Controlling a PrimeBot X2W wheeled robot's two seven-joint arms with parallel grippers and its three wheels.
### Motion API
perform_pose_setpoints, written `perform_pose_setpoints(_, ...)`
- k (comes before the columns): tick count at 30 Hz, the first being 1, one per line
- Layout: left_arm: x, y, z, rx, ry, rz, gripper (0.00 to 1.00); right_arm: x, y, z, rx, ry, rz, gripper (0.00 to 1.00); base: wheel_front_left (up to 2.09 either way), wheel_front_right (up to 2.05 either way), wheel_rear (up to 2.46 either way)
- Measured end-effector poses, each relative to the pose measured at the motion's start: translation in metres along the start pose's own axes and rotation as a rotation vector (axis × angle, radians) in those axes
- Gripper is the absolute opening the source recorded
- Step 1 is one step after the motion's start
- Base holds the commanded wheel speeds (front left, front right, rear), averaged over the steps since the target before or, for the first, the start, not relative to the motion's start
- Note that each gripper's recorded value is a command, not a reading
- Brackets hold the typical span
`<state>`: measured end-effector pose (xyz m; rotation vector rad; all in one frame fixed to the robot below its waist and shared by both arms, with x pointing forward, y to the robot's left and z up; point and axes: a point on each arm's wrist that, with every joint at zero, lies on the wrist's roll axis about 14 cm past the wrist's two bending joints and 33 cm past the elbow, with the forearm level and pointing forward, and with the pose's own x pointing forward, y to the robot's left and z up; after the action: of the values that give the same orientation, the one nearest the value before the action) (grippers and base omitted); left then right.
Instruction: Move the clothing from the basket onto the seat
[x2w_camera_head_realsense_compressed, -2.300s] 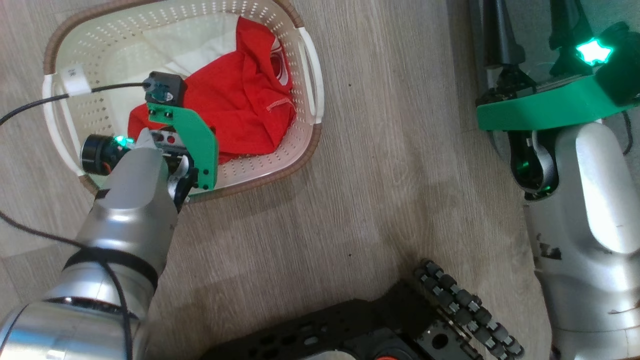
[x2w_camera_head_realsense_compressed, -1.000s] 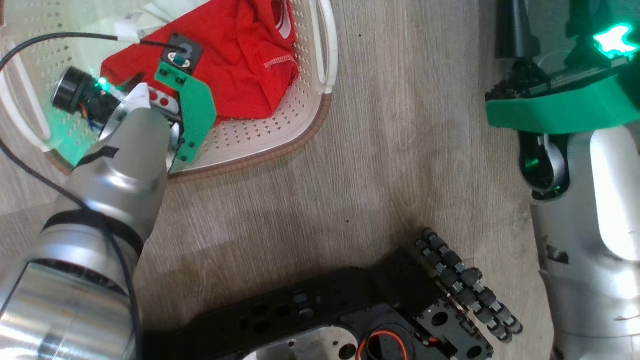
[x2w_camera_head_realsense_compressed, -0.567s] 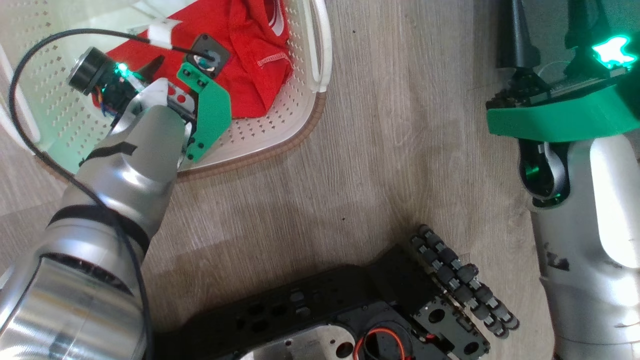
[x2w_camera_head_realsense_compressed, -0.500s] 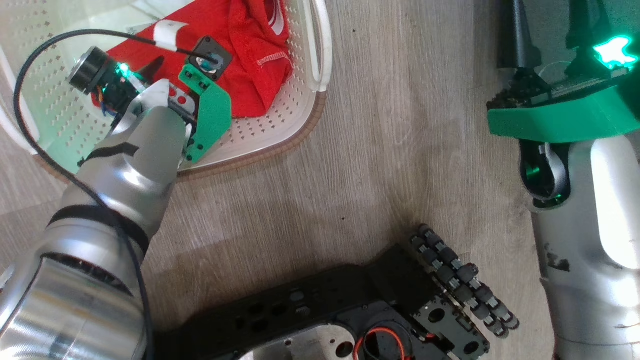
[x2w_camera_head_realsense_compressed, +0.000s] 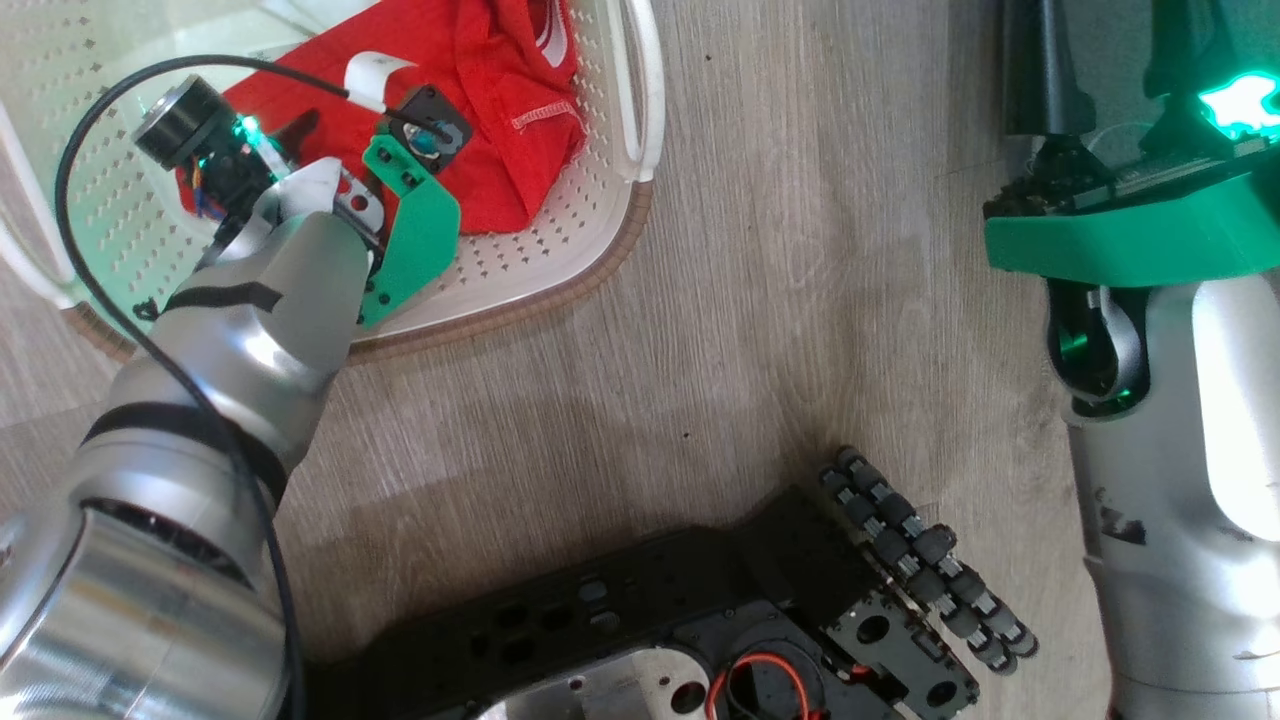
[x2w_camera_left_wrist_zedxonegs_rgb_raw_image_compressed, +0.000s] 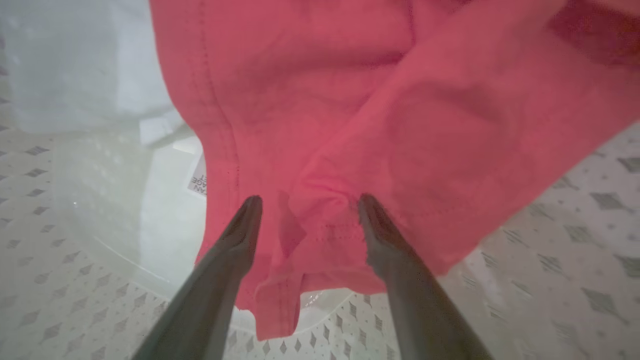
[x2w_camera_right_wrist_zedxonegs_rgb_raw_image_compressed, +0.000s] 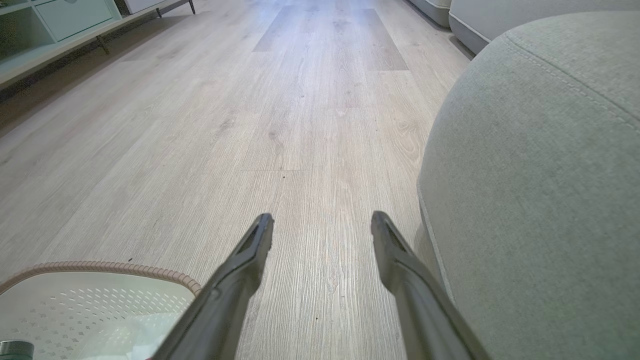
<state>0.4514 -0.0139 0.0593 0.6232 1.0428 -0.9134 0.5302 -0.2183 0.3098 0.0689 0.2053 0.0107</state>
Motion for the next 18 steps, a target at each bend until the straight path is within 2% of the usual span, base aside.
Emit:
perform_pose_setpoints(2, 0.000, -0.002, 0.000, -0.003, 0.002, -0.014, 1.00, 0.000, 0.000, 0.000, 0.000, 0.000, -0.001, 1.00, 0.00, 0.00, 0.00)
perform_pose_setpoints(3, 0.000, -0.003, -0.001, 0.000, 0.004, -0.020, 0.92, 0.000, 0.000, 0.000, 0.000, -0.001, -0.001, 1.00, 0.00, 0.00, 0.00)
perform_pose_setpoints(4, -0.001, -0.004, -0.002, 0.005, 0.011, -0.032, 0.70, 0.000, 0.000, 0.001, 0.001, -0.003, -0.002, 1.00, 0.00, 0.00, 0.00)
perform_pose_setpoints(5, -0.001, -0.006, -0.001, 0.012, 0.010, -0.039, 0.39, 0.000, -0.001, 0.002, 0.005, -0.006, -0.003, 1.00, 0.00, 0.00, 0.00)
perform_pose_setpoints(6, -0.001, -0.006, -0.001, 0.018, 0.010, -0.044, 0.00, 0.000, -0.001, 0.003, 0.009, -0.009, -0.004, 1.00, 0.00, 0.00, 0.00)
perform_pose_setpoints(13, -0.006, -0.005, 0.006, 0.005, -0.022, -0.051, 0.00, 0.003, -0.001, 0.013, 0.009, -0.035, -0.006, 1.00, 0.00, 0.00, 0.00)
perform_pose_setpoints(18, -0.012, 0.001, 0.021, -0.068, -0.094, -0.035, 0.00, 0.015, 0.005, 0.034, 0.004, -0.095, 0.019, 1.00, 0.00, 0.00, 0.00)
